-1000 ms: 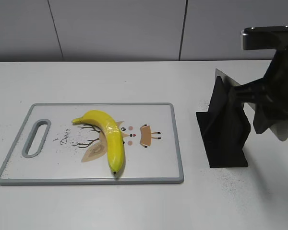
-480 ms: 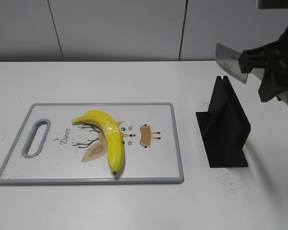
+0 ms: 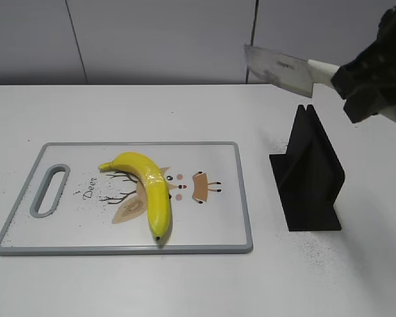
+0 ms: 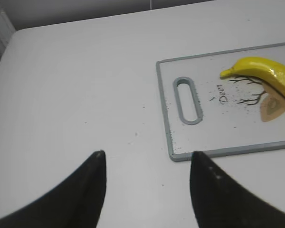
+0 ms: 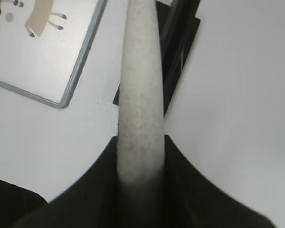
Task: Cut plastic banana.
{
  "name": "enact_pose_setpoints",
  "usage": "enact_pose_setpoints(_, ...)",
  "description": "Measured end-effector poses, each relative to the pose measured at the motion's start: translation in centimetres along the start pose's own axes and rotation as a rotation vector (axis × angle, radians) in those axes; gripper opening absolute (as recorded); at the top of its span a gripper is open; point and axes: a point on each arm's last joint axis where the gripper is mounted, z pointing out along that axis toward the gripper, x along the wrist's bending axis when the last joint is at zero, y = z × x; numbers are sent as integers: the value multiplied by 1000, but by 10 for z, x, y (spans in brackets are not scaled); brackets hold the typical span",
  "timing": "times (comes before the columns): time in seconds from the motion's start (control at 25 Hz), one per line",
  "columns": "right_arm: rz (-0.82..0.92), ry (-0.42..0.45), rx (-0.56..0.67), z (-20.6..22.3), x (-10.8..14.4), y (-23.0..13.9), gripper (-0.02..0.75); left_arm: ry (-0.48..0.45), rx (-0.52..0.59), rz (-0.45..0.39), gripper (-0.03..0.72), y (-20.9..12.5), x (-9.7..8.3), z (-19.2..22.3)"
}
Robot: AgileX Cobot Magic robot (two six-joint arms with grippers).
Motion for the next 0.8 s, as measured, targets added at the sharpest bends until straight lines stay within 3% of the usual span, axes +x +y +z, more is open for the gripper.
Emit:
enact_pose_setpoints(0.24, -302, 62, -99, -6, 7, 11, 164, -87, 6, -4, 519, 29, 0, 23)
enact_pose_setpoints(0.52, -670, 103, -68, 16, 14, 18, 164, -178, 40, 85, 526, 70, 2, 53)
enact_pose_setpoints(0.68, -787, 141, -59, 28, 18, 25, 164, -265, 91, 180, 546, 100, 3, 78)
enact_pose_setpoints(0.8, -855, 187, -69, 37, 24, 35, 164, -388, 156, 295, 552, 119, 1, 101)
